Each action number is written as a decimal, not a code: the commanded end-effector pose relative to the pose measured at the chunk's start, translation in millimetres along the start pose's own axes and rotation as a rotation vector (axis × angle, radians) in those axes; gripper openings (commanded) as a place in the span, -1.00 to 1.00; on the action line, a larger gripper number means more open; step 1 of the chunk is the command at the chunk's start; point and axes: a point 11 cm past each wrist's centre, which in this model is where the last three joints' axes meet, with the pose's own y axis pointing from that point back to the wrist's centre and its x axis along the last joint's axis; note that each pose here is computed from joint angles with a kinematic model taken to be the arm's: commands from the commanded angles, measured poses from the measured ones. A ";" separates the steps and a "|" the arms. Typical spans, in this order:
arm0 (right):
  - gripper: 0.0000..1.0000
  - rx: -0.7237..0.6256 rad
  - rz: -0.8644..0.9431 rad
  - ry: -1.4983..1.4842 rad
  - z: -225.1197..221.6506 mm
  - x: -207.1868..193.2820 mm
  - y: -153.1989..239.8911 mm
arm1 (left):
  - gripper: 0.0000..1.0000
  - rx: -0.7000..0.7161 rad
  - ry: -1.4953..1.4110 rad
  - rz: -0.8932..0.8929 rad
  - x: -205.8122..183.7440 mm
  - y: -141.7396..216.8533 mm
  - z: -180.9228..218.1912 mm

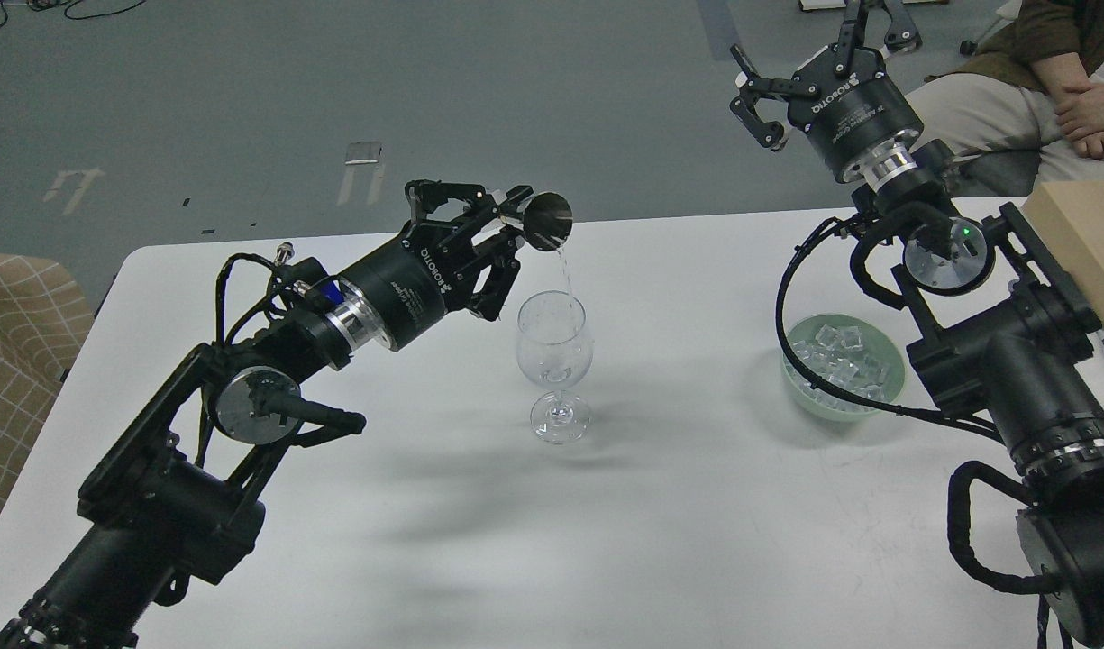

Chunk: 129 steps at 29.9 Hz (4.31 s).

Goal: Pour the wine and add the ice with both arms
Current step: 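Tip the jigger further to pour into the glass, then hold the tipped jigger with the left gripper above the wine glass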

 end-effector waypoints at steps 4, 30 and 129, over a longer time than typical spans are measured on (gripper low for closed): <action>1.00 0.001 0.000 0.000 -0.4 -0.2 -0.1 | -0.98 0.001 -0.016 0.001 -0.5 0.0 0.3; 1.00 0.000 -0.008 -0.006 2.1 -4.0 -3.3 | -0.98 -0.003 -0.068 0.011 2.1 1.2 3.0; 1.00 0.002 -0.014 -0.004 0.7 -6.1 -4.9 | -1.00 -0.192 -0.392 -0.018 -18.0 1.8 27.0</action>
